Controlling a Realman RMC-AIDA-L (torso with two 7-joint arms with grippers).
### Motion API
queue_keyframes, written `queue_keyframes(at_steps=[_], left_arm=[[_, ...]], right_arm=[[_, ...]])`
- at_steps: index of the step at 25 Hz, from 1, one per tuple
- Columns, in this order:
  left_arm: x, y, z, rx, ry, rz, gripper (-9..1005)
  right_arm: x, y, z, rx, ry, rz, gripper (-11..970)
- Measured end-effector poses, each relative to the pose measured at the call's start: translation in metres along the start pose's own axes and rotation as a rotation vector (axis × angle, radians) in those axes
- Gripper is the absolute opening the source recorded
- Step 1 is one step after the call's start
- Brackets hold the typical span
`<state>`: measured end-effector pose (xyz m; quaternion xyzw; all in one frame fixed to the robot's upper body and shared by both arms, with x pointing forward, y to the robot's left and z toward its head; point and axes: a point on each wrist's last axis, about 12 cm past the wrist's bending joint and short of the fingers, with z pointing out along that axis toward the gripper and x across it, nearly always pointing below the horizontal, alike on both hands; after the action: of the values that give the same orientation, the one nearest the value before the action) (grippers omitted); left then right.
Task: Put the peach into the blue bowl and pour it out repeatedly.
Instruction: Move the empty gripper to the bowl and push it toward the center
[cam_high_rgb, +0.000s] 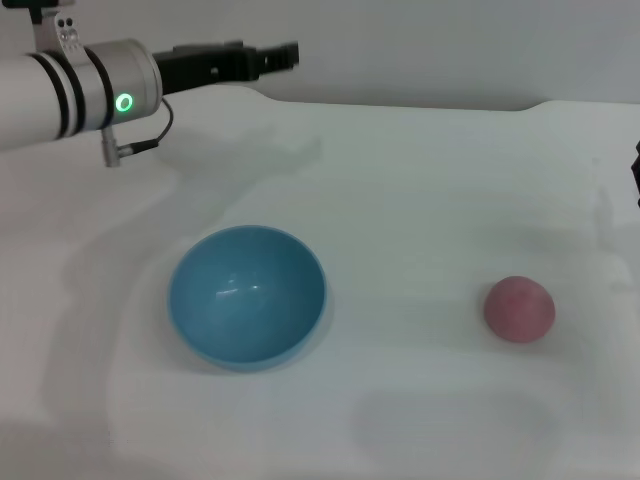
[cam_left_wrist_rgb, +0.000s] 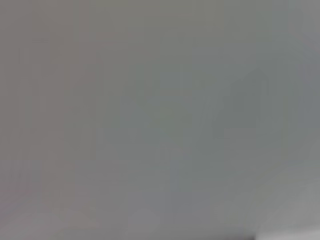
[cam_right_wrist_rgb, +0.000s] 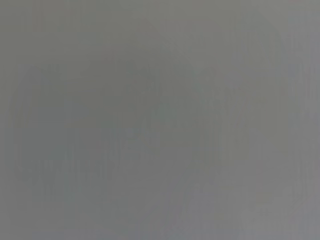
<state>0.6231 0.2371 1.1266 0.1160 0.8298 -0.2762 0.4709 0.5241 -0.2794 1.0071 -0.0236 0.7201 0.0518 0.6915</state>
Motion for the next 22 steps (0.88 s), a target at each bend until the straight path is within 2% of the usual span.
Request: queue_keyframes(at_steps=[4, 7, 9, 14, 17, 22], left_arm=[[-0.008, 0.0, -0.014, -0.05, 0.169, 0.002, 810], [-0.017, 0.001, -0.042, -0.135, 0.311, -0.017, 806], [-0.019, 0.0, -0.047, -0.143, 0.332, -0.021, 803], [-0.022, -0.008, -0.081, -0.203, 0.544, -0.041, 796], [-0.019, -0.011, -0.088, -0.225, 0.627, -0.05, 791], [-0.01, -0.022, -0.092, -0.162, 0.791, -0.077, 784]], right_arm=[[0.0, 0.0, 0.0, 0.0, 0.001, -0.002, 466], [0.0, 0.0, 0.0, 0.0, 0.002, -0.002, 464], [0.0, -0.001, 0.0, 0.002, 0.003, -0.001, 463], [0.0, 0.0, 0.001, -0.002, 0.005, -0.005, 460], [0.0, -0.001, 0.003, 0.001, 0.009, -0.008, 458], [-0.001, -0.006, 0.005, 0.011, 0.012, -0.025, 455]])
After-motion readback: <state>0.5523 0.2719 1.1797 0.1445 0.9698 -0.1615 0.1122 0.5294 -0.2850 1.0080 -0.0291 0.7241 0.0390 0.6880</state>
